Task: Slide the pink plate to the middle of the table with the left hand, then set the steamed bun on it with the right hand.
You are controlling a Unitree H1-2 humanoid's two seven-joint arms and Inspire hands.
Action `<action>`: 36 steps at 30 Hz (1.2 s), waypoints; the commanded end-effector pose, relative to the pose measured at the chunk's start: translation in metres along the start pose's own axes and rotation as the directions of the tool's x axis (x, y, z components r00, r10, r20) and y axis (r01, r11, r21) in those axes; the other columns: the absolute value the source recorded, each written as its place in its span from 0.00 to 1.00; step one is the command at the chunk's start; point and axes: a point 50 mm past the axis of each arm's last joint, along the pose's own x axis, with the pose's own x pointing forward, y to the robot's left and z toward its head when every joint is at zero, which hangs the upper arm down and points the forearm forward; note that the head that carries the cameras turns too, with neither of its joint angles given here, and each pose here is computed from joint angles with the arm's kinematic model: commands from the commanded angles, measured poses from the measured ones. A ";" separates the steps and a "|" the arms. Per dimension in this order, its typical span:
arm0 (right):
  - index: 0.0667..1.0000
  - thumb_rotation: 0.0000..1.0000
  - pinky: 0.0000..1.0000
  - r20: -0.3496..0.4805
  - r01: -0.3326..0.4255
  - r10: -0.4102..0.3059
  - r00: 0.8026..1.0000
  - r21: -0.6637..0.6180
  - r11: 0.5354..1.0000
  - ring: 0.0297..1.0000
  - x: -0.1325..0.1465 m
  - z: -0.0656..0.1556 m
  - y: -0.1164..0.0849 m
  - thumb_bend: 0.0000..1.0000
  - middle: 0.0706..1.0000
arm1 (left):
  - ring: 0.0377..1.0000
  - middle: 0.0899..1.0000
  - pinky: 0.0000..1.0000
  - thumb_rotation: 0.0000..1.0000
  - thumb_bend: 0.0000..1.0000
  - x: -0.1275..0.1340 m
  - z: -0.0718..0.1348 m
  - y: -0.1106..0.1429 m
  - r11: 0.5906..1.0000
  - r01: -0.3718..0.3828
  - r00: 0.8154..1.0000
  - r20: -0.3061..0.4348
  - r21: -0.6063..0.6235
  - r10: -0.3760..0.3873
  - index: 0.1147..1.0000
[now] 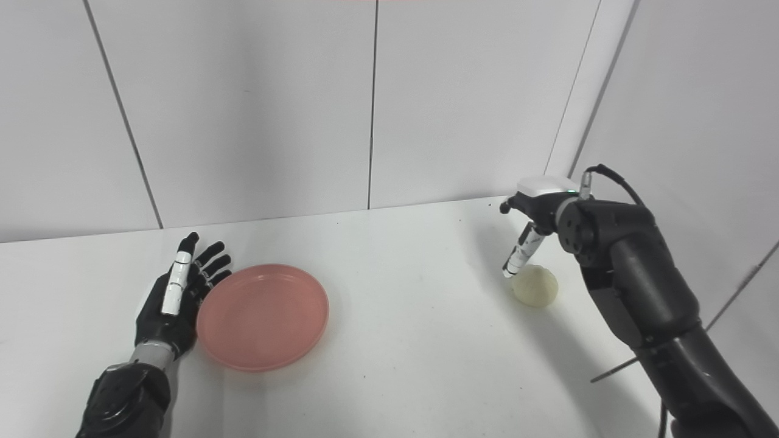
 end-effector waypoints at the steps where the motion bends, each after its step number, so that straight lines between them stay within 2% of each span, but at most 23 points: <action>1: 0.84 0.27 0.71 -0.020 0.063 -0.064 0.998 -0.017 0.998 0.89 0.000 -0.008 -0.014 1.00 0.94 | 0.84 0.86 0.81 0.81 0.71 0.007 0.011 -0.007 1.000 0.016 0.999 0.034 0.005 -0.016 1.00; 10: 0.84 0.38 0.68 -0.042 0.008 -0.011 0.999 -0.073 0.997 0.84 0.028 -0.016 0.006 1.00 0.92 | 0.83 0.86 0.80 0.79 0.68 0.007 0.011 -0.009 1.000 0.019 0.999 0.032 -0.004 -0.019 1.00; 15: 0.84 0.38 0.63 -0.036 0.000 -0.003 0.999 -0.088 0.996 0.79 0.036 -0.015 0.014 1.00 0.90 | 0.83 0.86 0.80 0.79 0.68 0.007 0.011 -0.010 1.000 0.017 0.999 0.028 -0.002 -0.016 1.00; 18: 0.84 0.37 0.64 -0.031 -0.002 -0.001 1.000 -0.090 0.996 0.79 0.040 -0.014 0.018 1.00 0.90 | 0.83 0.86 0.80 0.79 0.69 0.007 0.011 -0.010 1.000 0.018 0.999 0.028 -0.007 -0.018 1.00; 23: 0.82 0.40 0.63 -0.048 0.002 -0.007 0.999 -0.120 0.993 0.78 0.047 -0.011 0.024 1.00 0.85 | 0.83 0.86 0.80 0.79 0.68 0.007 0.010 -0.010 1.000 0.020 0.999 0.025 -0.007 -0.020 1.00; 28: 0.81 0.35 0.53 -0.045 -0.013 0.009 0.999 -0.088 0.996 0.65 0.047 -0.011 0.028 1.00 0.74 | 0.83 0.86 0.80 0.79 0.68 0.006 0.010 -0.010 1.000 0.020 1.000 0.022 -0.004 -0.020 1.00; 32: 0.78 0.33 0.62 -0.048 -0.024 0.020 0.999 -0.091 0.996 0.69 0.047 -0.012 0.028 1.00 0.74 | 0.83 0.86 0.80 0.79 0.67 0.006 0.010 -0.010 1.000 0.024 0.999 0.024 -0.005 -0.024 1.00; 36: 0.77 0.33 0.62 -0.084 -0.081 0.067 0.994 -0.178 0.981 0.73 0.047 -0.011 0.025 1.00 0.77 | 0.83 0.86 0.80 0.78 0.68 0.005 0.011 -0.010 1.000 0.025 1.000 0.019 -0.009 -0.024 1.00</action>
